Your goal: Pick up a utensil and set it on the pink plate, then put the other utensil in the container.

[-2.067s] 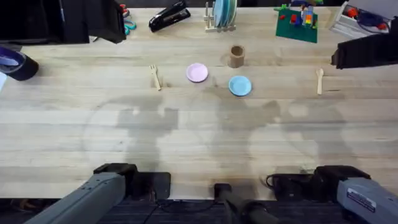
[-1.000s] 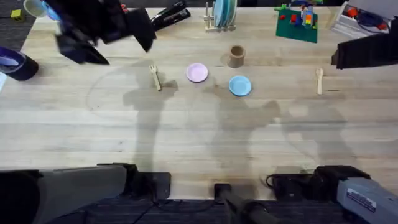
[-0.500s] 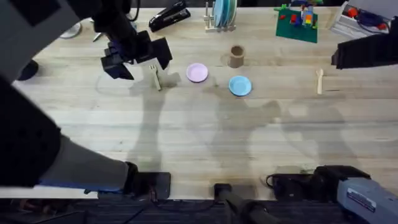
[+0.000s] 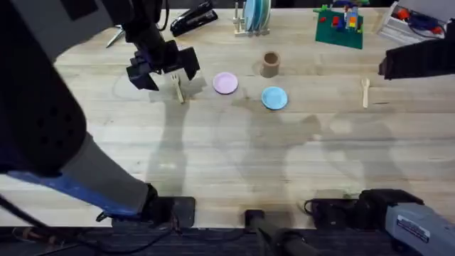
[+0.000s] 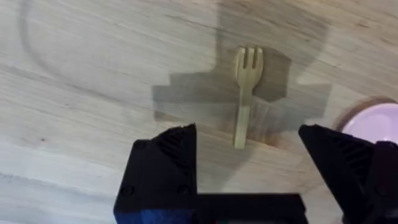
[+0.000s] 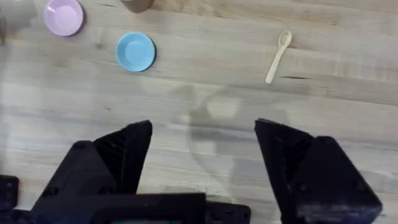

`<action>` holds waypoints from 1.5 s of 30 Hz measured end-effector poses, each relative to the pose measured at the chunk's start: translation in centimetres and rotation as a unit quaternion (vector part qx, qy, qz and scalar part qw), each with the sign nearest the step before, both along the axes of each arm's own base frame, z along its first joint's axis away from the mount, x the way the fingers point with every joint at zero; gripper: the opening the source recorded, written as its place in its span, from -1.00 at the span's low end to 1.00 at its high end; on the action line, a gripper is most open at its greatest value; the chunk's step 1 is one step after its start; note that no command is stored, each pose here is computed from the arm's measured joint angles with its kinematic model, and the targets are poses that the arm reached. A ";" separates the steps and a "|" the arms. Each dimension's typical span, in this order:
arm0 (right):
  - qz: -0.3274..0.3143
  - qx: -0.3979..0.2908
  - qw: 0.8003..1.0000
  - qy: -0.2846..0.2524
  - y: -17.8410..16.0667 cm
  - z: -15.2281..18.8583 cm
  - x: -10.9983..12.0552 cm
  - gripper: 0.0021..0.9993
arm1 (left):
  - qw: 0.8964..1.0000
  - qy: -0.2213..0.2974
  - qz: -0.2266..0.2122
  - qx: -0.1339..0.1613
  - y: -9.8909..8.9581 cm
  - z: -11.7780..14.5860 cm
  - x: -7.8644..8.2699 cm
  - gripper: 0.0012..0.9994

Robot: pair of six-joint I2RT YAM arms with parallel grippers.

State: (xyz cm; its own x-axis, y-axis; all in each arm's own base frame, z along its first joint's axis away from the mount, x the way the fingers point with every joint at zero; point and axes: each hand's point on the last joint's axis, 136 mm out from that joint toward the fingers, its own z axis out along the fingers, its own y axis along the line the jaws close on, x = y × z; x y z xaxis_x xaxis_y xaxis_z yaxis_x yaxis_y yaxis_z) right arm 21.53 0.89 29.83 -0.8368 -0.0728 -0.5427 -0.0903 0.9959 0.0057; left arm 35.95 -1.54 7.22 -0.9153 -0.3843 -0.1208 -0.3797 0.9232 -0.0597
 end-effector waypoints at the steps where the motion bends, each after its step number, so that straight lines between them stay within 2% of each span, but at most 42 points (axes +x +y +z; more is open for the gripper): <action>1: 0.000 0.000 1.000 0.000 0.0 0.0 0.0 0.99 | 1.000 0.004 0.000 0.000 0.0 -0.4 0.1 0.99; 12: 0.000 0.000 1.000 0.000 0.0 0.0 0.0 0.99 | 1.000 0.026 0.001 0.015 0.4 -3.6 0.8 0.99; 26: 0.000 0.000 1.000 0.000 0.0 0.0 0.0 0.99 | 1.000 0.027 0.001 0.014 0.4 -3.7 0.8 0.96; 28: 0.000 0.000 1.000 0.000 0.0 0.0 0.0 0.99 | 1.000 0.026 0.002 0.012 0.3 -3.7 0.8 0.79; 29: 0.000 0.000 1.000 0.000 0.0 0.0 0.0 0.99 | 1.000 0.025 0.002 0.012 0.3 -3.7 0.9 0.63; 34: 0.000 0.000 1.000 0.000 0.0 0.0 0.0 0.99 | 1.000 0.024 0.005 0.012 0.3 -3.7 0.9 -0.39; 36: 0.000 0.000 1.000 0.000 0.0 0.0 0.0 0.99 | 1.000 0.024 0.004 0.012 0.3 -3.7 0.9 -0.76; 37: 0.000 0.000 1.000 0.000 0.0 0.0 0.0 0.99 | 1.000 0.023 0.004 0.012 0.3 -3.7 1.0 -0.87; 45: 0.000 0.000 1.000 0.000 0.0 0.0 0.0 0.99 | 1.000 0.024 0.005 0.012 0.3 -3.6 1.0 -0.91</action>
